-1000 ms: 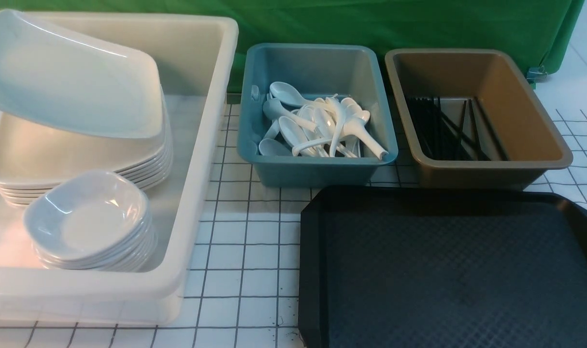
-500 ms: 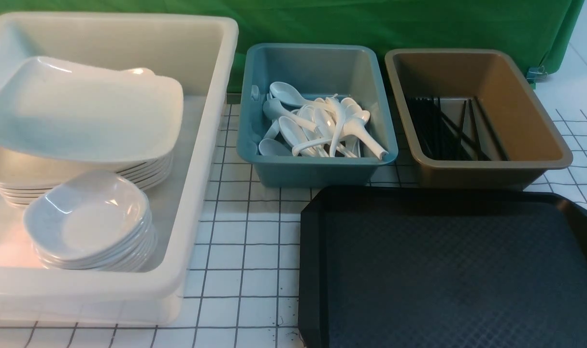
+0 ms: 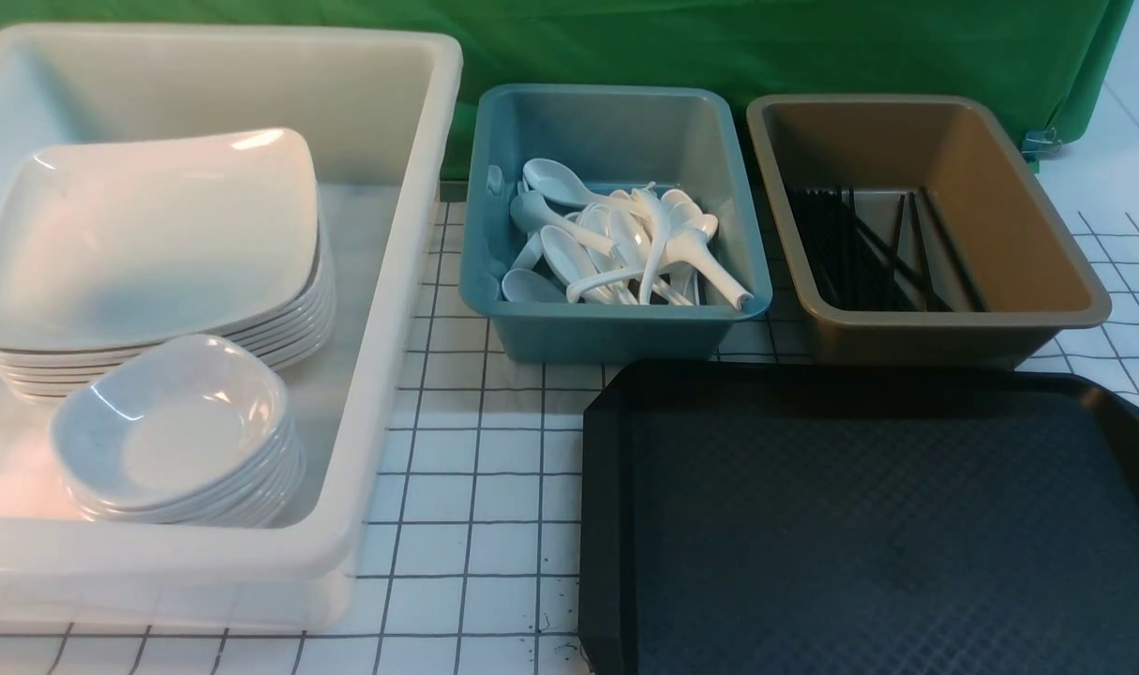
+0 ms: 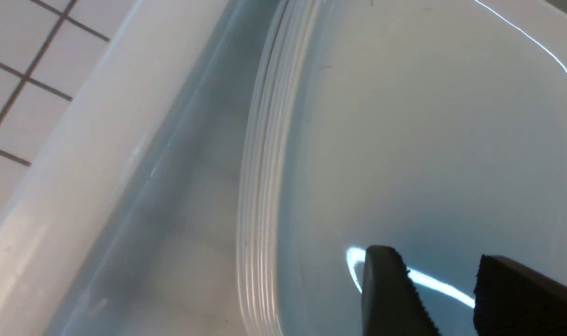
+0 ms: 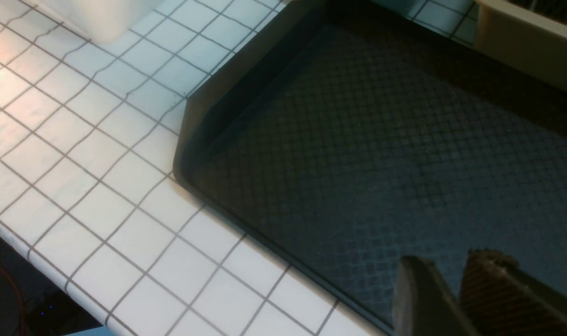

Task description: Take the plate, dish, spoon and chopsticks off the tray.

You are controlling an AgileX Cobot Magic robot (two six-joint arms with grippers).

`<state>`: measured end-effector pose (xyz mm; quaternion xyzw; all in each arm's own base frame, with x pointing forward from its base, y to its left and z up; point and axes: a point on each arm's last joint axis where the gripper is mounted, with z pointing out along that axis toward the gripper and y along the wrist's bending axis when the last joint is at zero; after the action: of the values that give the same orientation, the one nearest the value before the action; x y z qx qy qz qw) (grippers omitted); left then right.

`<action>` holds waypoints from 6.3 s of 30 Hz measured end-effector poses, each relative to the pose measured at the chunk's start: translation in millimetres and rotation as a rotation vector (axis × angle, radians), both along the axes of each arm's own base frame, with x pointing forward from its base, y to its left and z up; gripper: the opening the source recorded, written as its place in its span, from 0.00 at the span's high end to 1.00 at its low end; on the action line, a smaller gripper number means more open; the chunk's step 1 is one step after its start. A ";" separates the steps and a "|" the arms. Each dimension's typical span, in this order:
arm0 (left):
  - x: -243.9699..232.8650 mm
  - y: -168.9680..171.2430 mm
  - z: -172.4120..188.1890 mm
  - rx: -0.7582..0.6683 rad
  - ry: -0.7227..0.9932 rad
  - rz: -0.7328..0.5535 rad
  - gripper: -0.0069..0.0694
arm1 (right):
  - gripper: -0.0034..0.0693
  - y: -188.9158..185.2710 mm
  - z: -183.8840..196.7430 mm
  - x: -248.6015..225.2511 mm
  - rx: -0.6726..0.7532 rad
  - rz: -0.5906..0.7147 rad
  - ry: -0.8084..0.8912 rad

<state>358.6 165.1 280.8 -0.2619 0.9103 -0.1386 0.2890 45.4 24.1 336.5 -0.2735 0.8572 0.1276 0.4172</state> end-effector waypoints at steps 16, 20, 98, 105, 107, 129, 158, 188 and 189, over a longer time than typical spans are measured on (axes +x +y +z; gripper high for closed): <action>6.5 -51.9 -0.3 -0.145 0.074 -0.197 0.92 | 0.91 0.4 1.7 -2.2 0.015 0.008 0.019; 13.3 -87.1 1.5 -0.152 0.102 -0.309 0.92 | 0.91 -6.4 13.3 -7.8 0.012 0.000 0.037; -28.5 -289.6 82.0 0.164 0.059 -0.884 0.91 | 0.87 45.0 -47.3 -1.7 0.417 0.358 -0.274; -28.5 -289.6 82.0 0.141 0.072 -0.845 0.91 | 0.85 41.5 -45.7 -6.7 0.503 0.346 -0.216; -28.5 -289.6 82.0 0.141 0.072 -0.845 0.91 | 0.84 38.9 -44.9 -10.3 0.590 0.319 -0.149; -25.9 -291.2 83.7 0.132 0.035 -0.837 0.91 | 0.77 -12.4 -150.6 8.7 0.561 -0.620 -0.242; -28.5 -290.5 82.4 0.150 0.056 -0.878 0.90 | 0.68 -21.4 -152.1 8.7 0.334 -0.647 -0.315; -100.0 -267.0 165.1 0.231 -0.209 -0.865 0.90 | 0.62 -24.5 -152.2 8.6 0.136 -0.585 -0.380; -113.0 -262.1 176.2 0.249 -0.249 -0.857 0.90 | 0.62 -24.5 -152.2 8.6 0.103 -0.568 -0.390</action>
<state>245.6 -97.0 457.0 0.1932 0.9046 -0.1655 0.3421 54.0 -0.5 184.3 -0.0219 0.7957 -0.0053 0.6053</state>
